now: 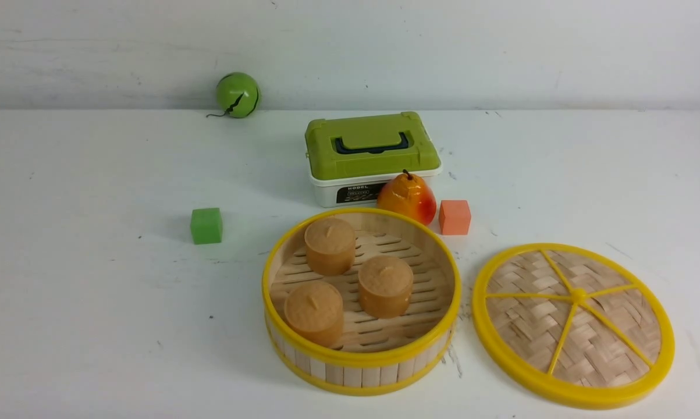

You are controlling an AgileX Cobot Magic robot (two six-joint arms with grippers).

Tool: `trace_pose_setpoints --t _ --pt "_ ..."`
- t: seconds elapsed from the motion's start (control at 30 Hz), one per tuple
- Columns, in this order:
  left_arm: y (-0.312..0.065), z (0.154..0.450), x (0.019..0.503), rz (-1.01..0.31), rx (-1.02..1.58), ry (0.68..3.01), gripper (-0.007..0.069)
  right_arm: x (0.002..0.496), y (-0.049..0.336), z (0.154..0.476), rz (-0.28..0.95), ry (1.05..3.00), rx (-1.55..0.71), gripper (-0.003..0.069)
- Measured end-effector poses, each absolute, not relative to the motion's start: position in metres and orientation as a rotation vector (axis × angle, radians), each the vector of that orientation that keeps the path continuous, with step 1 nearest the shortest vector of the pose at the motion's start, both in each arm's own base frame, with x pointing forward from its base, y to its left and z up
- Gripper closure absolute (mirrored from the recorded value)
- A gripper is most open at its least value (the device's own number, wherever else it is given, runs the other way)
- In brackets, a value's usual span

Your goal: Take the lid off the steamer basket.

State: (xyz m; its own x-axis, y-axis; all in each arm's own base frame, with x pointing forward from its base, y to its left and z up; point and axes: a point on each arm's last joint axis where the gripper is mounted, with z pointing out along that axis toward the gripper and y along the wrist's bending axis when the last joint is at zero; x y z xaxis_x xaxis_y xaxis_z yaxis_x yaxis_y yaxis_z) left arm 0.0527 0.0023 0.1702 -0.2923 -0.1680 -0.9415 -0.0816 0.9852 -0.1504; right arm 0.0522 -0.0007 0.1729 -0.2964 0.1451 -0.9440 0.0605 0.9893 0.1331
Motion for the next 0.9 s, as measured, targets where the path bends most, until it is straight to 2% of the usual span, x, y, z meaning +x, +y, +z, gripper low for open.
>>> trace_pose_setpoints --t 0.9 --pt "0.0023 0.1702 0.0527 -0.085 -0.181 1.869 0.0386 0.0522 -0.0007 0.1729 0.085 1.872 0.151 0.0603"
